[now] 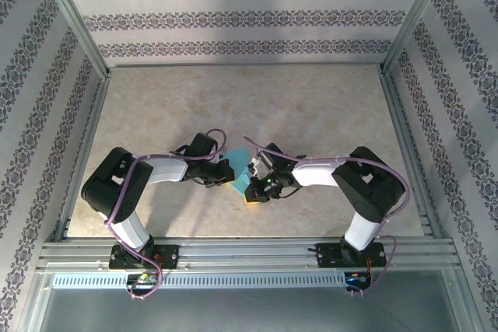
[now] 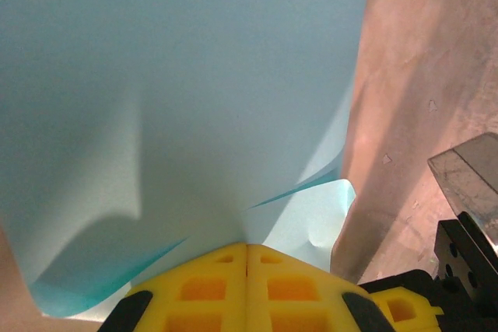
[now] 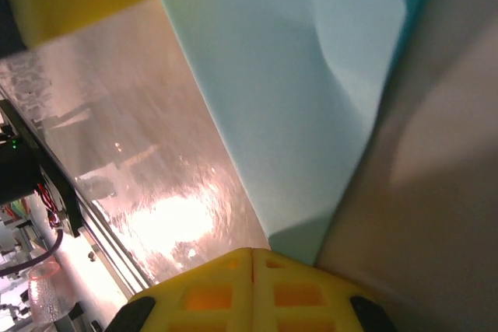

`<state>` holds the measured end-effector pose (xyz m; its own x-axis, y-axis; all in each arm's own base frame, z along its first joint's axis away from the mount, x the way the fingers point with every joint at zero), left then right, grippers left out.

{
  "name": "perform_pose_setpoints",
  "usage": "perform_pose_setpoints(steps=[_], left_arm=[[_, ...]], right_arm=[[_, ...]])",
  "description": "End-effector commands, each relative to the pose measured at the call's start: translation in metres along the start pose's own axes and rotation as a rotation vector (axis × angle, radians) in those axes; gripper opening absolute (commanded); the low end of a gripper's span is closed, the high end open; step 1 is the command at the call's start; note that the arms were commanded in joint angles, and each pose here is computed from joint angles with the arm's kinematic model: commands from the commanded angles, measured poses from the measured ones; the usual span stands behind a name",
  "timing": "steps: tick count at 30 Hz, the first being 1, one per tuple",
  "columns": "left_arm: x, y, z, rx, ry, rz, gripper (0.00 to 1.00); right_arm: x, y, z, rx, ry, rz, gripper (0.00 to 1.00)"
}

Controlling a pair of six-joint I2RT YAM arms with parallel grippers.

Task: Fold a paper plane with a square sheet of paper (fold left side to right side)
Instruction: Third fold the triangle at the center of the table.

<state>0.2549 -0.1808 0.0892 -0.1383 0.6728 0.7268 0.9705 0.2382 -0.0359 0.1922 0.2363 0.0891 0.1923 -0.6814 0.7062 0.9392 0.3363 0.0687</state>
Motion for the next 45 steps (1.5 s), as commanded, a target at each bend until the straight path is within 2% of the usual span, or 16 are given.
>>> perform_pose_setpoints(steps=[1,8,20,35,38,45], left_arm=[[-0.006,-0.006,0.018,0.017,0.108,-0.008,0.05],[-0.006,-0.006,0.017,0.013,0.103,-0.01,0.05],[-0.006,-0.006,0.016,0.012,0.096,-0.009,0.05],[0.0,-0.002,0.003,-0.007,0.051,-0.026,0.06],[0.007,0.001,-0.006,-0.03,0.033,-0.044,0.09],[0.029,-0.008,-0.016,-0.086,-0.038,-0.114,0.07]], right_arm=[[0.005,-0.013,0.004,-0.004,-0.016,0.036,0.0],[0.02,-0.003,0.023,0.047,0.012,-0.034,0.0],[0.006,0.023,0.017,0.04,-0.058,-0.086,0.0],[-0.008,0.011,-0.006,-0.075,-0.178,0.005,0.0],[-0.009,0.009,-0.009,-0.082,-0.205,0.018,0.0],[-0.01,0.006,-0.013,-0.096,-0.261,0.032,0.0]])
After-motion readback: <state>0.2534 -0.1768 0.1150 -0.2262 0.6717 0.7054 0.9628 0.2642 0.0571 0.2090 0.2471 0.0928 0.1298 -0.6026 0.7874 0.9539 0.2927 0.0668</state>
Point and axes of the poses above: each hand's point on the last joint's axis, 136 mm out from that joint toward the fingers, its own x axis back along the fingers, its own z axis along the line the jaws close on, y = z × x, the point moved 10 cm from there along x, back along the fingers, and after that the axes turned 9 degrees about x, right-handed, at the moved point
